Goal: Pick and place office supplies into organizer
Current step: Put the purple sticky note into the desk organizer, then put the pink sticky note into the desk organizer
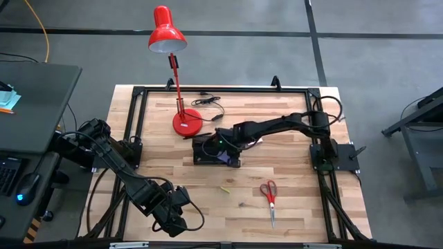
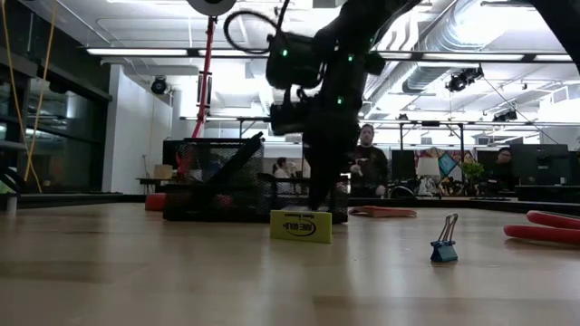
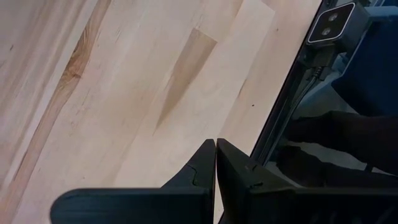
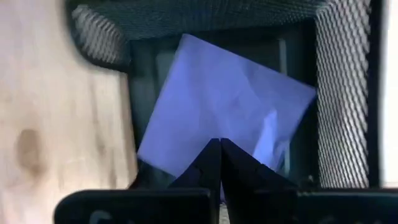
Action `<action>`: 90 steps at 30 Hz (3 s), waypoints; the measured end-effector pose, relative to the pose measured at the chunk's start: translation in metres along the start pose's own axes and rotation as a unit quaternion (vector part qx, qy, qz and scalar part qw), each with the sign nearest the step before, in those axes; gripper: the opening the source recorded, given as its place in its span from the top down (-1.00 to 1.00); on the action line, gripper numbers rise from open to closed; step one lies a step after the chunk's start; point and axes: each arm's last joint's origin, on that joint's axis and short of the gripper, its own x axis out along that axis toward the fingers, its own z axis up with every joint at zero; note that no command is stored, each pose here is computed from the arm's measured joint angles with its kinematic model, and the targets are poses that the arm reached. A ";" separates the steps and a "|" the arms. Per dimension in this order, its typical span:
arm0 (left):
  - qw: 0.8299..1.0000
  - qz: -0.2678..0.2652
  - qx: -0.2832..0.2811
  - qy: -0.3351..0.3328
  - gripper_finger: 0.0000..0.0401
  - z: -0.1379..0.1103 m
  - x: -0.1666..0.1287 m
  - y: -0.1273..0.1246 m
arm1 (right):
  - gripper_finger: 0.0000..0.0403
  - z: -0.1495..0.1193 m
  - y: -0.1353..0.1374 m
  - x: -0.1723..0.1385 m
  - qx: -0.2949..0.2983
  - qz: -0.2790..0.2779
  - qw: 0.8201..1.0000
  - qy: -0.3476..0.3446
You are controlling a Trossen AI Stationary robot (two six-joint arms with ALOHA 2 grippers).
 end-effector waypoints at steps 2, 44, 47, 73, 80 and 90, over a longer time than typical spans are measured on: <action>1.000 0.001 0.000 0.000 1.00 0.000 0.000 0.000 | 1.00 -0.001 0.000 0.002 0.001 -0.002 1.000 0.005; 0.996 0.013 -0.011 -0.087 1.00 0.004 -0.024 0.008 | 0.17 -0.069 -0.049 -0.100 0.210 -0.109 0.971 -0.026; 0.996 0.019 -0.013 -0.091 1.00 0.004 -0.024 0.009 | 0.14 -0.075 -0.049 -0.089 0.225 -0.116 0.967 -0.028; 0.991 0.067 0.014 -0.113 1.00 -0.004 -0.026 0.015 | 0.10 -0.062 -0.026 -0.029 0.180 -0.215 0.959 -0.040; 0.990 0.066 0.020 -0.124 1.00 -0.010 -0.027 0.013 | 0.10 -0.061 -0.021 -0.029 0.181 -0.218 0.958 -0.043; 0.988 0.069 0.023 -0.135 1.00 -0.011 -0.027 0.013 | 0.10 -0.063 -0.014 -0.019 0.167 -0.236 0.957 -0.031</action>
